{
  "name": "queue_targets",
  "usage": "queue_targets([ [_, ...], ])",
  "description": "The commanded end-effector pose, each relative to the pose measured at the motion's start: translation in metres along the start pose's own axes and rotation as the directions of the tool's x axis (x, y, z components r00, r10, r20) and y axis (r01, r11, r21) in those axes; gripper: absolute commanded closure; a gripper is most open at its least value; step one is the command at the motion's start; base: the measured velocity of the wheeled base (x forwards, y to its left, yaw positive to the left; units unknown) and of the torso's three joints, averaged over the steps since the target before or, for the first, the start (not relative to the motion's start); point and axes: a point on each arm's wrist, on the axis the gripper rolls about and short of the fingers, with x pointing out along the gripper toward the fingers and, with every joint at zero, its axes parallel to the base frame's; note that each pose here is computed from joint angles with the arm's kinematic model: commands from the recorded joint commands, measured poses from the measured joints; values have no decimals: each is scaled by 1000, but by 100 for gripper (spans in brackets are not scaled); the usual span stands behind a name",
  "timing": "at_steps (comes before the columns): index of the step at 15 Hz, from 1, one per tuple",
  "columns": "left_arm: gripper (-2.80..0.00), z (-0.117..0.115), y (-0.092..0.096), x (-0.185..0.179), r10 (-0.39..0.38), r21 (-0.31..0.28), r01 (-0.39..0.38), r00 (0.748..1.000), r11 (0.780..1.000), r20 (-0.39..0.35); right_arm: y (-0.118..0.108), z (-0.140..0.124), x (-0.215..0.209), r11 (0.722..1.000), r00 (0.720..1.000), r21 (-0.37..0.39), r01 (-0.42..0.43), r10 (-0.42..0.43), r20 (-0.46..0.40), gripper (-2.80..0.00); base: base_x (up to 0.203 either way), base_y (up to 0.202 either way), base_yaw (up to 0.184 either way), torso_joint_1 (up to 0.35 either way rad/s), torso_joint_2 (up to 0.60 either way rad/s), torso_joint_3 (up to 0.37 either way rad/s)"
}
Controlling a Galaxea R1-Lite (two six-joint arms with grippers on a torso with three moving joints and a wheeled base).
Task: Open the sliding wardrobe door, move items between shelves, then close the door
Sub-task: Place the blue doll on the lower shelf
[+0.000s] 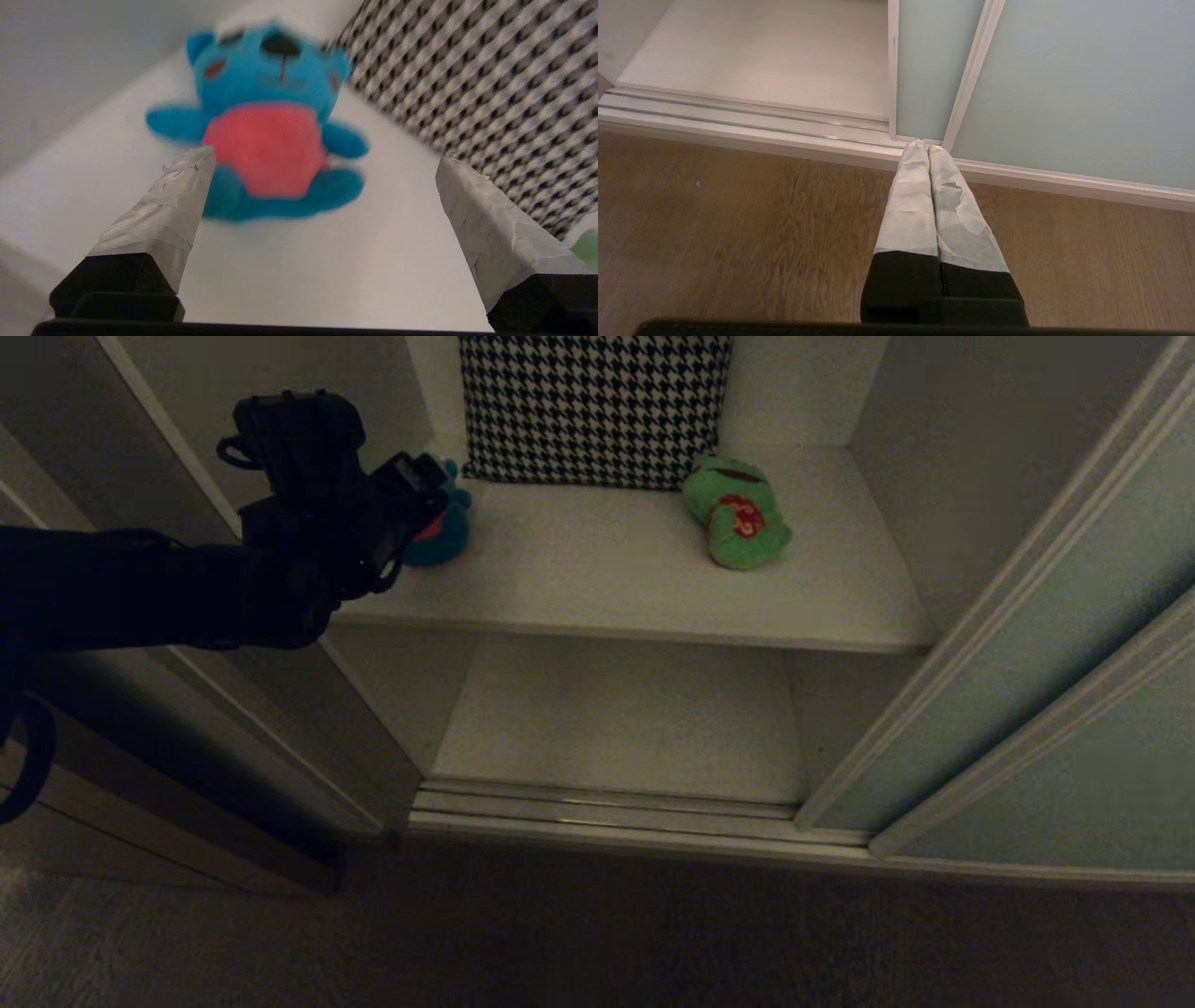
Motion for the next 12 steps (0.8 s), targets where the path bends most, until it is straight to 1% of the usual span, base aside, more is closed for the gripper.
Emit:
queue_targets([
  [1,-280,-7,2,4,21,-12,-21,999,1000,-30,0,0,0,1000,1000,0,-1,1,0,0,0,0,0,0,0,0],
  [3,-280,-15,5,8,39,-52,-42,998,998,-49,0,0,0,1000,1000,0,0,0,1,0,0,0,0,0,0,0],
  [4,-280,-22,8,11,50,-62,-54,997,997,-65,0,-1,0,1000,1000,0,1,-1,2,0,0,0,0,0,0,0],
  [6,-280,-30,12,15,63,-58,-68,995,996,-75,0,-1,0,1000,1000,0,-1,1,2,0,0,0,0,0,0,0],
  [8,-280,-28,13,17,71,-60,-74,996,995,-59,0,-1,0,1000,1000,0,-1,1,2,0,0,0,0,0,0,0],
  [10,-280,-27,13,17,97,-50,-99,994,994,-41,0,-1,0,1000,1000,0,1,-1,2,0,0,0,0,0,0,0],
  [12,-280,-18,10,12,91,-59,-92,996,994,-24,0,0,0,1000,1000,0,-2,2,0,0,0,0,0,0,0,0],
])
